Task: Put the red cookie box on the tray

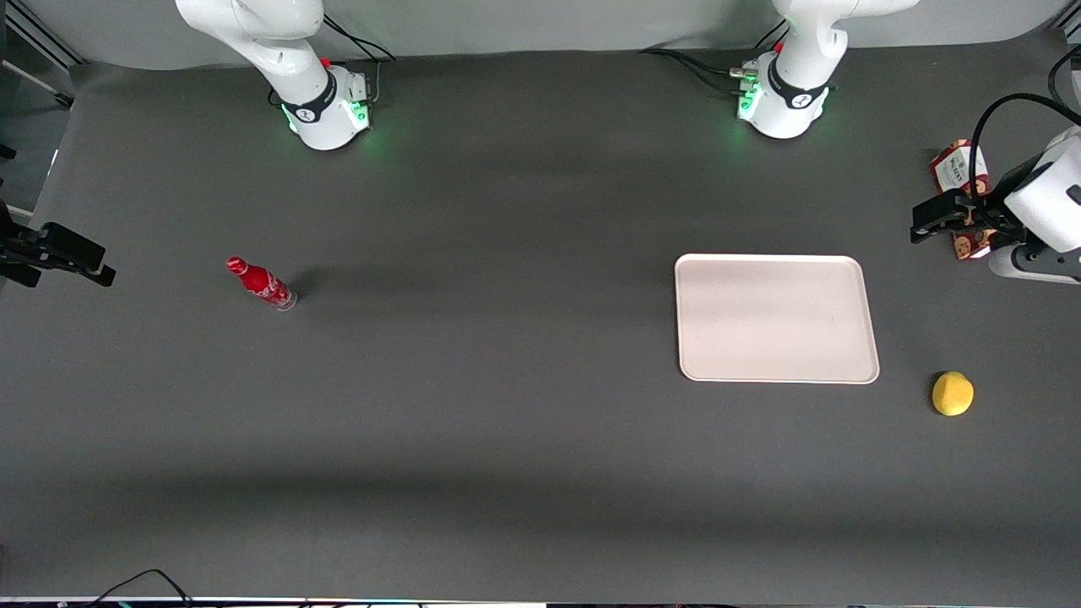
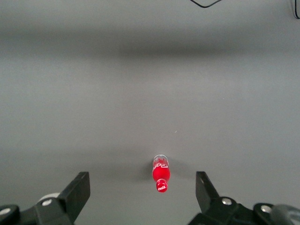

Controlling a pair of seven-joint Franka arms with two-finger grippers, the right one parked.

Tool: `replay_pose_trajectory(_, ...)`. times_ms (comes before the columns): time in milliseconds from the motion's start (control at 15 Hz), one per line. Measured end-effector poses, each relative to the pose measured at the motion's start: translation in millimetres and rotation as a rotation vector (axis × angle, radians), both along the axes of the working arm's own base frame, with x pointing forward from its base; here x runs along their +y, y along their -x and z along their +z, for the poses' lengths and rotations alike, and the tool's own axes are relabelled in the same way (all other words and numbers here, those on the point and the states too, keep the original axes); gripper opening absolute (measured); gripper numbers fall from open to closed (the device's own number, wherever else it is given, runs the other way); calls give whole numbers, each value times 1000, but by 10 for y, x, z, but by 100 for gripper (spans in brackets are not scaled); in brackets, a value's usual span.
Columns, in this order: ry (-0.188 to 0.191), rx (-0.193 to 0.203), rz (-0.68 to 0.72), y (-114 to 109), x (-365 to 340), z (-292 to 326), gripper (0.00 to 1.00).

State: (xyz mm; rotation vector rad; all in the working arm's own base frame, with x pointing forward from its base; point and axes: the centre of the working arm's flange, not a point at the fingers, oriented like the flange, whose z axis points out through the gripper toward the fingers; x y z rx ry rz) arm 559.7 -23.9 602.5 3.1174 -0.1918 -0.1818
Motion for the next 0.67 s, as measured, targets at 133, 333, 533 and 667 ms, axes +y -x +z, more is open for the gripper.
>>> replay_pose_trajectory(133,0,1,0,1,0,-1,100)
replay_pose_trajectory(333,0,2,0,2,0,-1,100)
replay_pose_trajectory(533,-7,41,6,52,40,-23,100)
replay_pose_trajectory(667,-38,102,41,179,263,15,100)
